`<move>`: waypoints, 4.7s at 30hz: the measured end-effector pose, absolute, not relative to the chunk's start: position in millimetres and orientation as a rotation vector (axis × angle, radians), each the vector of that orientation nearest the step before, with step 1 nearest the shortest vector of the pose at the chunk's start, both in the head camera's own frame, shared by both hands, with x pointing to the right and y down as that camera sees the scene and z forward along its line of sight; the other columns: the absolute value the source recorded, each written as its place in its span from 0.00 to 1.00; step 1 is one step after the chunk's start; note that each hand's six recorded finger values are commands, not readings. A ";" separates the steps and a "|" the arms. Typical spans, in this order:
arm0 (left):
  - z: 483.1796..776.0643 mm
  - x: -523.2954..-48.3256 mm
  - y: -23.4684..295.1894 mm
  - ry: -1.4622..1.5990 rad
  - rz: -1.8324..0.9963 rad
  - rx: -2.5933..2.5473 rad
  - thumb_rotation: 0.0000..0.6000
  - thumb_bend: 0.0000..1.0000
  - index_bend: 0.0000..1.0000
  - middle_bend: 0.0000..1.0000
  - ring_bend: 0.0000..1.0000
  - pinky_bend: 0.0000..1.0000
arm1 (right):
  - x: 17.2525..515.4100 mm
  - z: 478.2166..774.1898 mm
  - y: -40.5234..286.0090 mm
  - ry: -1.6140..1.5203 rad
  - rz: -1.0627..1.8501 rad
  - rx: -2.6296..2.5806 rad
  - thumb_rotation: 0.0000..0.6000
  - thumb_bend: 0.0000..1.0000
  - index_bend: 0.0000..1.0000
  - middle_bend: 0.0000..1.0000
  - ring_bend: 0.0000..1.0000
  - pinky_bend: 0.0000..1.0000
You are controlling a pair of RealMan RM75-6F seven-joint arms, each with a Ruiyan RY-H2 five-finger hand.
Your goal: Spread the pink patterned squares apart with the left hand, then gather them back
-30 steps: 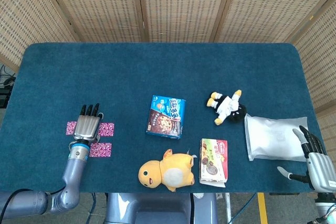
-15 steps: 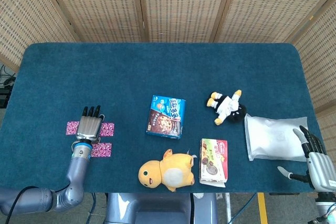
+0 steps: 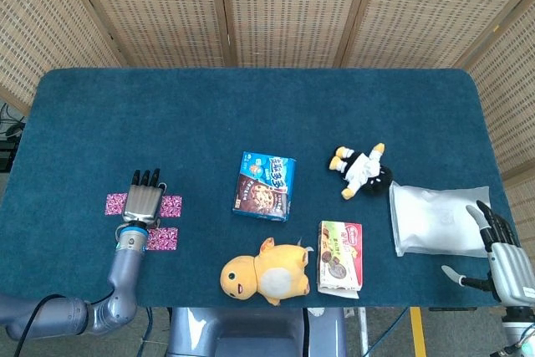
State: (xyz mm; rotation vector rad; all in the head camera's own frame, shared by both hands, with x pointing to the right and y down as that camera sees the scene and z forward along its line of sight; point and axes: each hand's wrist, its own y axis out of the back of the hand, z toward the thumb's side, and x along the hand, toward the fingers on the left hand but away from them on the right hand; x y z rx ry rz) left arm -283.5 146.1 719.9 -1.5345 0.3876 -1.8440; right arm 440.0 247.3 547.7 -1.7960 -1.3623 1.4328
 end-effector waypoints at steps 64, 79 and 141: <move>735.4 -286.4 152.8 0.363 -1.880 -1.509 1.00 0.34 0.45 0.00 0.00 0.00 | 440.2 547.9 248.2 -1.361 1.434 -1.798 1.00 0.11 0.04 0.00 0.00 0.00; 733.6 -287.4 153.7 0.375 -1.879 -1.524 1.00 0.35 0.49 0.00 0.00 0.00 | 440.0 547.6 248.2 -1.362 1.432 -1.799 1.00 0.11 0.04 0.00 0.00 0.00; 705.3 -383.3 142.8 0.406 -1.947 -1.419 1.00 0.34 0.49 0.00 0.00 0.00 | 437.6 548.5 249.2 -1.346 1.436 -1.795 1.00 0.10 0.04 0.00 0.00 0.00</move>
